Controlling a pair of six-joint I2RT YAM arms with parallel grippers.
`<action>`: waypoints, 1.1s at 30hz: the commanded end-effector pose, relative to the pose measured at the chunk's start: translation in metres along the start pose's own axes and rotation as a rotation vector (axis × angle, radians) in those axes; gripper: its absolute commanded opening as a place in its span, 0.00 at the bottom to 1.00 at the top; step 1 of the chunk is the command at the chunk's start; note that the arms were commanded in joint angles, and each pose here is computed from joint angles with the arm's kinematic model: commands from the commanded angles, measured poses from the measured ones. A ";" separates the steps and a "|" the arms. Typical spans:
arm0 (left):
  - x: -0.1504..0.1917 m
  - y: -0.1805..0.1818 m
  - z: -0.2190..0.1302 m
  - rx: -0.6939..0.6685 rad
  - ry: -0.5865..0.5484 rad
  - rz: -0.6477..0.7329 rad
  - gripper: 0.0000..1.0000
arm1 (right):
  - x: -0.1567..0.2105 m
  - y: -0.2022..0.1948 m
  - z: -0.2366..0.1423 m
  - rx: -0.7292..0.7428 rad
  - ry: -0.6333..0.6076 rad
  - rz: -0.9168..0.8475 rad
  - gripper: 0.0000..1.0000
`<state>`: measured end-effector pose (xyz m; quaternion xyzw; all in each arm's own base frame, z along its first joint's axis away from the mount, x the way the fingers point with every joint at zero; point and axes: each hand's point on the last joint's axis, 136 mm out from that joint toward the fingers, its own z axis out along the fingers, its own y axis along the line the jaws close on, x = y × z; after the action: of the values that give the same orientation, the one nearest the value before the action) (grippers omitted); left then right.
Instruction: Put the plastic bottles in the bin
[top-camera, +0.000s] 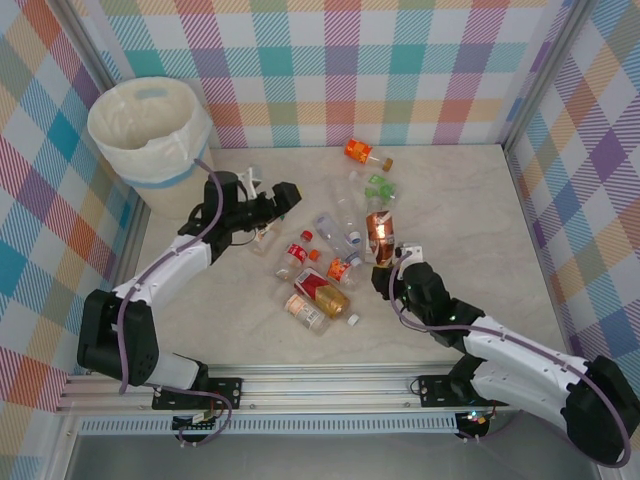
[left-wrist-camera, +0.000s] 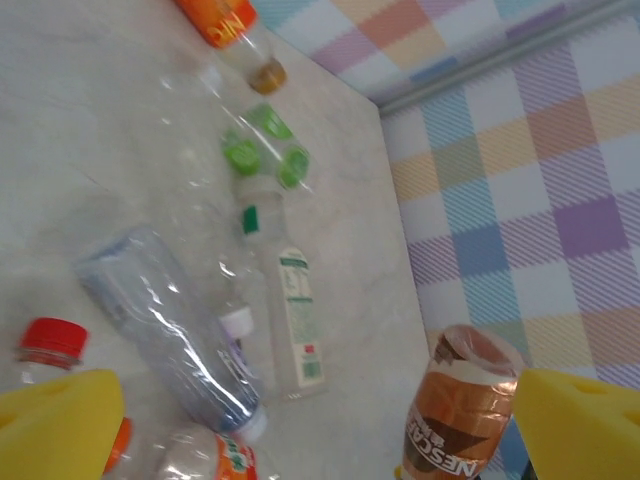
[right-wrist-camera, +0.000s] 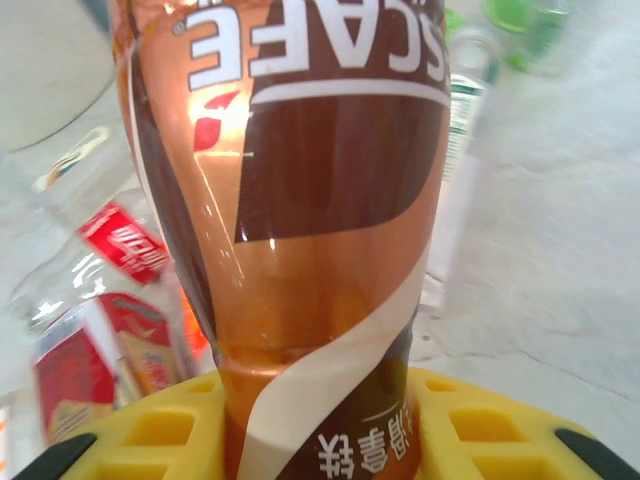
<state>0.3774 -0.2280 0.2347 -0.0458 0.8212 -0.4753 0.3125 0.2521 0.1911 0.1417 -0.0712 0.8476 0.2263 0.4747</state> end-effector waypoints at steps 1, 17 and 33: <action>0.019 -0.051 0.011 0.166 0.077 0.127 1.00 | -0.025 0.042 -0.002 -0.181 -0.029 -0.092 0.15; 0.058 -0.084 0.040 0.232 0.143 0.219 1.00 | -0.049 0.104 0.012 -0.437 -0.008 -0.014 0.19; 0.062 -0.085 0.044 0.234 0.131 0.217 0.68 | -0.052 0.119 0.016 -0.509 0.001 0.020 0.25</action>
<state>0.3335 -0.3256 0.2475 0.0998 0.7915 -0.5244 0.2977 0.2508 0.2895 0.1893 -0.1746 0.7909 0.4085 0.4209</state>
